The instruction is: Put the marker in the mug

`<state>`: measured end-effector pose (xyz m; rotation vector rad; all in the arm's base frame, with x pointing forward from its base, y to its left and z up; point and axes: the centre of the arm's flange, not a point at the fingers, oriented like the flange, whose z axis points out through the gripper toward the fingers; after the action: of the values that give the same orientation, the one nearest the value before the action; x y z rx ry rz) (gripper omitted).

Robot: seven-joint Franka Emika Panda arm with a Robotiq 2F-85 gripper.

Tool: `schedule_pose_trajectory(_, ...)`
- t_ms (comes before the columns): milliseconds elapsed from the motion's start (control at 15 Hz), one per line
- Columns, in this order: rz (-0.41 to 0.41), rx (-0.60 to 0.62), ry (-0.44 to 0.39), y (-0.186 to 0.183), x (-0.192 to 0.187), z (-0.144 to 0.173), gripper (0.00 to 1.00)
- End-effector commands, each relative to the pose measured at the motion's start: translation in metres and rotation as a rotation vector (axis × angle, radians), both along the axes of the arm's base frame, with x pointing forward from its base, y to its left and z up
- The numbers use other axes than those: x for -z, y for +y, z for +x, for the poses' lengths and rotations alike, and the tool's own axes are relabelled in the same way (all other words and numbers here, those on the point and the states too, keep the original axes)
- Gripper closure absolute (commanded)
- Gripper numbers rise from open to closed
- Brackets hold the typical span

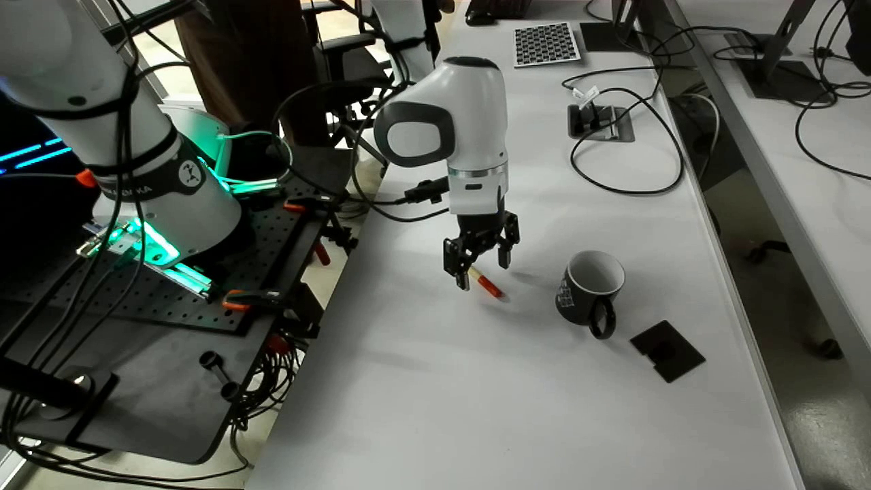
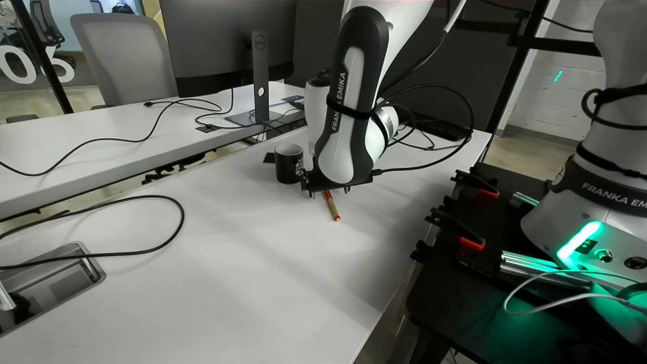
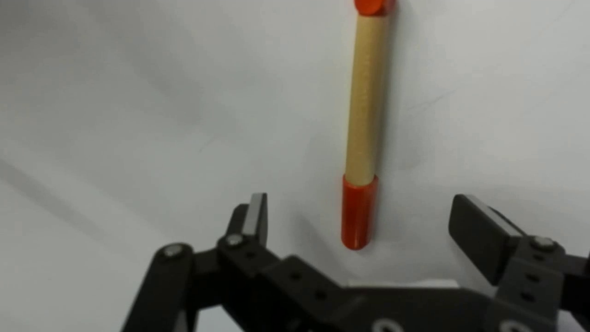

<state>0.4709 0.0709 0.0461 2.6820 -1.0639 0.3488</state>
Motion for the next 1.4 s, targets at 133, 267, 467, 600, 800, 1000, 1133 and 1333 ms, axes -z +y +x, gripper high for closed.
schedule_pose_trajectory(133,-0.015,0.021,-0.007,-0.001,0.012,0.007,0.00)
schedule_pose_trajectory(267,-0.007,0.041,-0.010,-0.005,0.012,0.006,0.00)
schedule_pose_trajectory(467,0.008,0.073,-0.015,-0.010,0.011,0.006,0.25)
schedule_pose_trajectory(600,0.014,0.087,-0.017,-0.013,0.012,0.007,0.34)
schedule_pose_trajectory(800,0.019,0.100,-0.024,-0.015,0.011,0.009,0.57)
schedule_pose_trajectory(1000,0.024,0.112,-0.027,-0.017,0.011,0.011,0.80)
schedule_pose_trajectory(1133,0.028,0.121,-0.030,-0.018,0.009,0.011,0.95)
schedule_pose_trajectory(1333,0.037,0.133,-0.037,-0.020,0.007,0.012,0.95)
